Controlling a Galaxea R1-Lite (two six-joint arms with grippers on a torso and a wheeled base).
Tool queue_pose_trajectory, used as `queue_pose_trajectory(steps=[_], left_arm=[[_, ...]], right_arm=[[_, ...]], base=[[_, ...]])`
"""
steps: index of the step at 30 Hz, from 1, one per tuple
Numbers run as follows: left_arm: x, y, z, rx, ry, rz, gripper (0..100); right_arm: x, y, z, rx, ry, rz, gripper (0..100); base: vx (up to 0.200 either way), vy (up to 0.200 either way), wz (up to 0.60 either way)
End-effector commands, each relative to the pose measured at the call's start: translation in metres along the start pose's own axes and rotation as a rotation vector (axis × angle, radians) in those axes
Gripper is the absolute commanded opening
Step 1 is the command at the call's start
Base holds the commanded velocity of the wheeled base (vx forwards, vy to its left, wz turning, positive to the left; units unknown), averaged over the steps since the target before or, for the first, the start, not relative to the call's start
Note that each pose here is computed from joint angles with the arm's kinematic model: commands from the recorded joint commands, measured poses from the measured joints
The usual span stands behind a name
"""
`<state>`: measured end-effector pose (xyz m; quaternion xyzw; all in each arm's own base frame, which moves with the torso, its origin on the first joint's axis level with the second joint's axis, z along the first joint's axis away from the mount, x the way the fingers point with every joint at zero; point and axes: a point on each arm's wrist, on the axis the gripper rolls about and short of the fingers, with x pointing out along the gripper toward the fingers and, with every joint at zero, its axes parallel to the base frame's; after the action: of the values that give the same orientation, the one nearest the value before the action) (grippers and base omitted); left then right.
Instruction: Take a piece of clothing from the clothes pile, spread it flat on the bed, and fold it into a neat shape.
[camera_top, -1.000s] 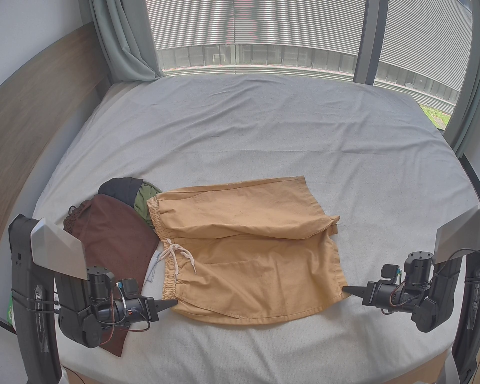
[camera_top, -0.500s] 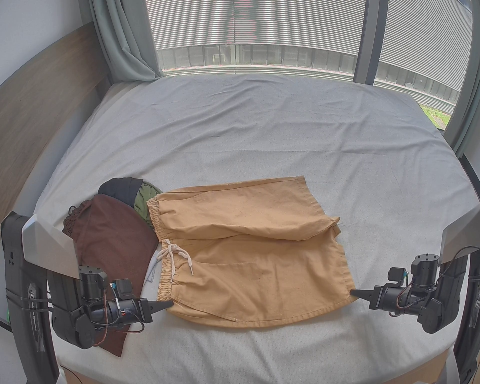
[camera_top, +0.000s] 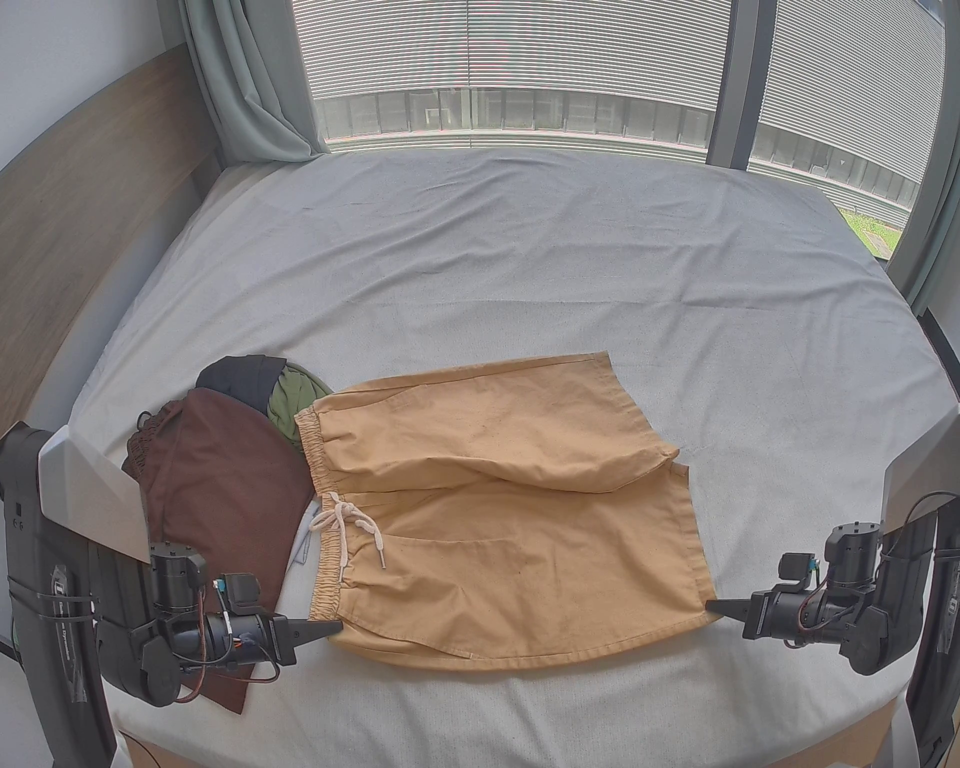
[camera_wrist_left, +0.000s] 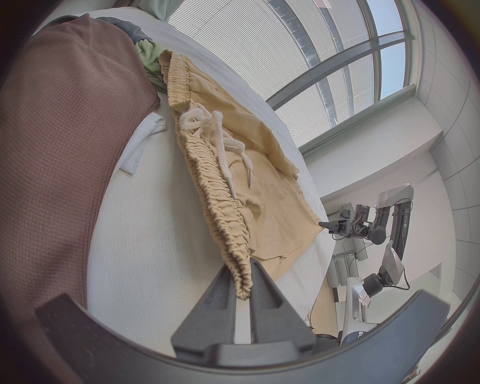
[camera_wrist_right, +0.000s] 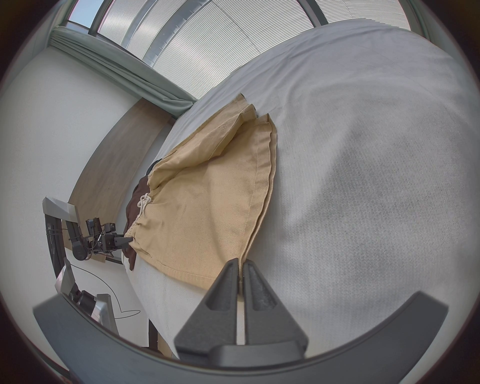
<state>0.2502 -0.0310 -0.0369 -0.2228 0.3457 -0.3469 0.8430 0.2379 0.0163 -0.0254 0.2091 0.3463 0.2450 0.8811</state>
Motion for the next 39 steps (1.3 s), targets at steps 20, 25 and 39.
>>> queue_pose_trajectory(steps=[20, 25, 39], left_arm=[[-0.019, -0.004, -0.021, 0.036, 0.067, -0.009, 0], [-0.026, -0.006, -0.027, 0.069, 0.087, -0.034, 0], [-0.027, -0.004, -0.028, 0.114, 0.086, -0.038, 0]], right_arm=[[-0.013, 0.004, -0.026, -0.056, 0.119, 0.0, 0], [-0.013, 0.003, -0.026, -0.074, 0.119, 0.001, 0], [-0.016, 0.009, -0.02, -0.097, 0.095, 0.06, 0]], base=[[0.0, 0.0, 0.0], [0.0, 0.0, 0.0], [0.0, 0.0, 0.0]])
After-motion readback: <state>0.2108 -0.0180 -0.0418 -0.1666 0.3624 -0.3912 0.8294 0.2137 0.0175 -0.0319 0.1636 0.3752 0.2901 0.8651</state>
